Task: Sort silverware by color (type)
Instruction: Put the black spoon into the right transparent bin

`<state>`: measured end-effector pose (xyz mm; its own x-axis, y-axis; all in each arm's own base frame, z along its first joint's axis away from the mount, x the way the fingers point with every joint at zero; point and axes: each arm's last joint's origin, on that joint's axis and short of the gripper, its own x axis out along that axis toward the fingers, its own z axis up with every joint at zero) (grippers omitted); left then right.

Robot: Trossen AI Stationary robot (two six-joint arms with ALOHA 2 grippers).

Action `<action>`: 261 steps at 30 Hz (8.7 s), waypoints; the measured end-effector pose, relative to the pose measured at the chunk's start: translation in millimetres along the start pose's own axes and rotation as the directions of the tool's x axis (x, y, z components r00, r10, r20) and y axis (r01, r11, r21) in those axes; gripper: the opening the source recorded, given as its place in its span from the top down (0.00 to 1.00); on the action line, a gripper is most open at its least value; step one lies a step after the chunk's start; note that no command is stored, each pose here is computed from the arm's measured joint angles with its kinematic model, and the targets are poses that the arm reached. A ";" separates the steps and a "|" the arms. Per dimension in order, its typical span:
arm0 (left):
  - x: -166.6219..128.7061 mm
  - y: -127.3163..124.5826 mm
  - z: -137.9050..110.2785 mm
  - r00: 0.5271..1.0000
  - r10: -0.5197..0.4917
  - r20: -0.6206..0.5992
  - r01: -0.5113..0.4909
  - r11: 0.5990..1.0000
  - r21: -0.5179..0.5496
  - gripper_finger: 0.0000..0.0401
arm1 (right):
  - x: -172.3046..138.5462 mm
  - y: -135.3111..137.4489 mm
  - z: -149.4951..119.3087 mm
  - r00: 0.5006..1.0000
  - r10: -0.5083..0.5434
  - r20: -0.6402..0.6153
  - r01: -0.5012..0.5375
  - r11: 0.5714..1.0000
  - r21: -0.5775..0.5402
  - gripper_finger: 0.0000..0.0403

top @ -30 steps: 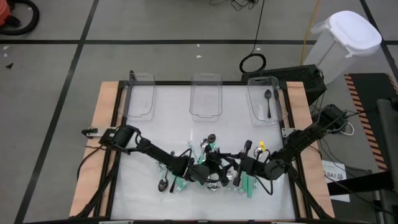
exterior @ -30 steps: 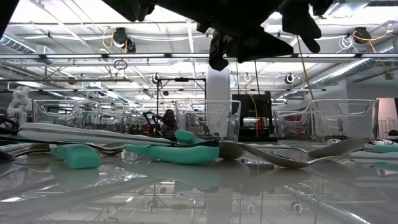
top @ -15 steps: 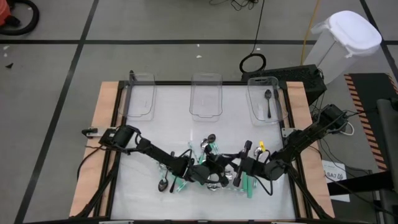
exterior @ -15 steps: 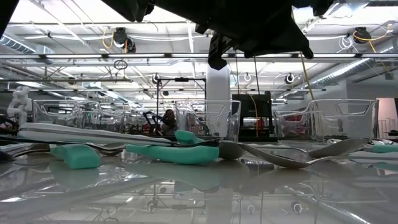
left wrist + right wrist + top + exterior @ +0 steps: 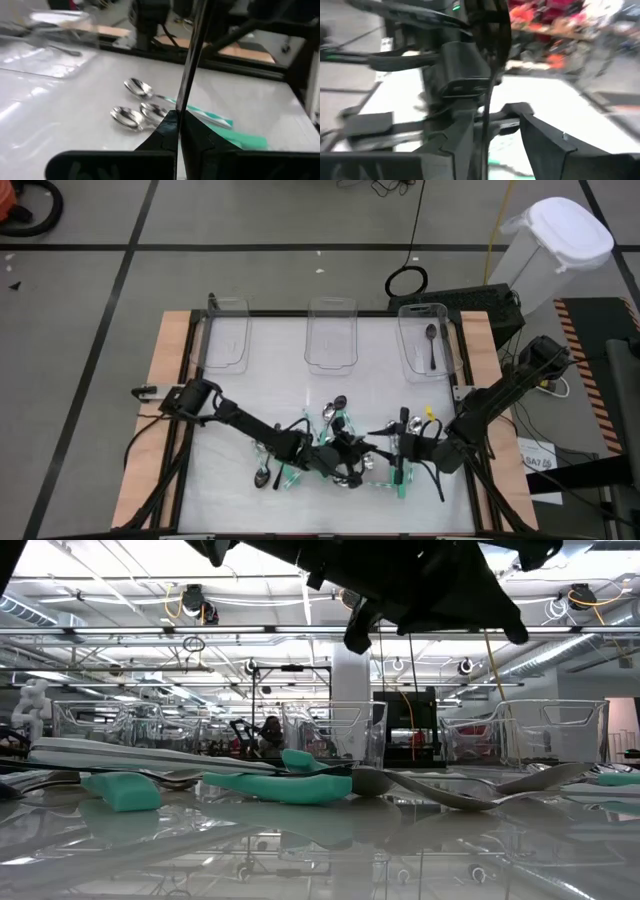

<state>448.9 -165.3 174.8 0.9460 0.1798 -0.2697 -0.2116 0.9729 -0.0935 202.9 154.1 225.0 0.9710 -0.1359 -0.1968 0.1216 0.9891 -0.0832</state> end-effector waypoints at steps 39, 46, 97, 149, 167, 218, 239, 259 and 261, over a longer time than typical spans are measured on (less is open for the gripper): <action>10.0 17.2 -3.3 0.981 -0.140 -0.136 0.133 0.989 -0.059 0.96 | 11.1 0.3 -16.1 0.996 -0.001 -0.086 0.002 1.000 0.004 0.97; 10.0 17.2 -3.5 0.981 -0.140 -0.137 0.132 0.989 -0.062 0.95 | 10.6 -0.3 -15.7 0.996 -0.003 -0.087 0.003 1.000 0.001 0.99; -42.5 39.4 71.0 0.958 0.120 -0.259 -0.076 0.981 0.176 0.54 | -52.5 -228.7 6.0 0.649 -0.653 -0.391 0.733 0.674 0.091 0.99; -63.9 2.3 60.2 0.959 0.024 -0.283 0.018 0.989 0.145 0.54 | -39.8 -273.1 -100.1 0.326 -0.614 -0.719 0.899 0.437 0.035 0.87; -69.3 13.3 46.4 0.905 0.151 -0.397 -0.097 0.983 0.153 0.54 | -62.4 -209.1 -45.0 0.818 -0.331 -0.470 0.509 0.798 0.324 0.83; -131.4 -3.8 -27.1 0.431 0.289 -0.855 -0.734 0.664 -0.145 0.54 | 16.8 -32.3 -44.2 0.956 0.181 -0.232 -0.196 0.980 -0.045 0.83; -111.2 -0.3 -48.8 0.375 0.272 -0.887 -0.732 0.673 -0.103 0.54 | 15.7 -31.2 -44.0 0.961 0.163 -0.225 -0.165 0.986 0.007 0.83; -97.0 12.1 -55.8 0.337 0.293 -0.895 -0.696 0.717 -0.027 0.76 | 15.3 -30.9 -44.3 0.960 0.167 -0.227 -0.174 0.985 -0.010 0.83; -96.0 12.6 -56.2 0.332 0.289 -0.898 -0.698 0.716 -0.027 0.76 | 15.3 -30.8 -44.5 0.959 0.169 -0.229 -0.176 0.984 -0.010 0.83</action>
<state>341.6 -178.5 145.7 0.0321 0.2107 -0.9770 -0.8183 0.5668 0.0953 204.9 119.0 181.1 0.9041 0.0242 -0.4267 -0.0537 0.9969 -0.0573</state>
